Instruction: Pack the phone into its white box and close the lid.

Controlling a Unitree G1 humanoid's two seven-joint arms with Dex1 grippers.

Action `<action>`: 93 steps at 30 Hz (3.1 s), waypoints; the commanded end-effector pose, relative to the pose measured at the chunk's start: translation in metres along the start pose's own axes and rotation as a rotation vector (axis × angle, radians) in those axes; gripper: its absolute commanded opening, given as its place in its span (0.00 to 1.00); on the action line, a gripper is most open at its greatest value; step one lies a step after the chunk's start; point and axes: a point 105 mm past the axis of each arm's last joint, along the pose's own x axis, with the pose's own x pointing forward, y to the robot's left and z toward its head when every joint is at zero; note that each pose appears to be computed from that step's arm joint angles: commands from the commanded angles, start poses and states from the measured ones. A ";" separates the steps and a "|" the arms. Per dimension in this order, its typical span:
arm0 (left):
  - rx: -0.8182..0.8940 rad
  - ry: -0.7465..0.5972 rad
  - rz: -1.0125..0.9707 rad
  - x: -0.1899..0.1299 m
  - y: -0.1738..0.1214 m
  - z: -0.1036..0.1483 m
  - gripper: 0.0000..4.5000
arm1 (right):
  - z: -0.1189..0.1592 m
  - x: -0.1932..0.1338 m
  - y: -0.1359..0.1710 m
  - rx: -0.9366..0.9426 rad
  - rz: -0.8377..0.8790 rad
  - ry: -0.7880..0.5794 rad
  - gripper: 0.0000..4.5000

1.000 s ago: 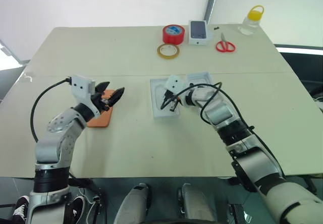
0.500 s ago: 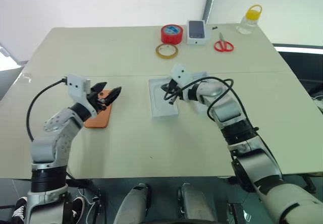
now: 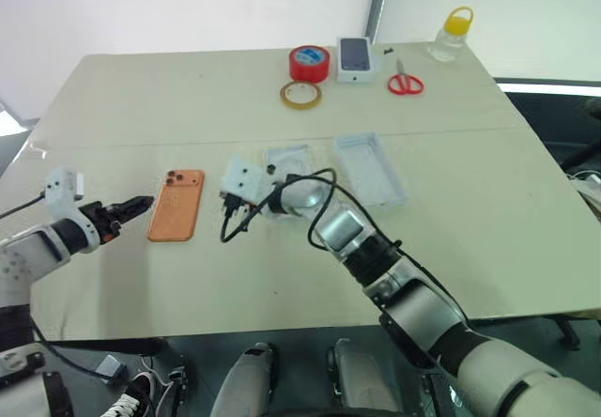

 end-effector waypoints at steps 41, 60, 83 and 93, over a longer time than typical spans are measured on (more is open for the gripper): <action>-0.125 0.311 -0.296 0.075 -0.068 -0.073 0.77 | -0.008 0.023 0.003 0.004 0.017 0.138 0.02; -0.200 0.269 -0.263 0.066 -0.050 -0.075 0.20 | -0.011 0.021 0.004 -0.009 0.020 0.134 0.00; -0.531 -0.124 -0.503 0.035 -0.082 -0.039 0.01 | 0.008 -0.076 -0.020 -0.013 0.132 -0.202 0.65; -0.537 -0.278 -0.556 0.040 -0.127 -0.013 0.01 | -0.054 -0.126 -0.032 -0.171 0.152 -0.056 0.76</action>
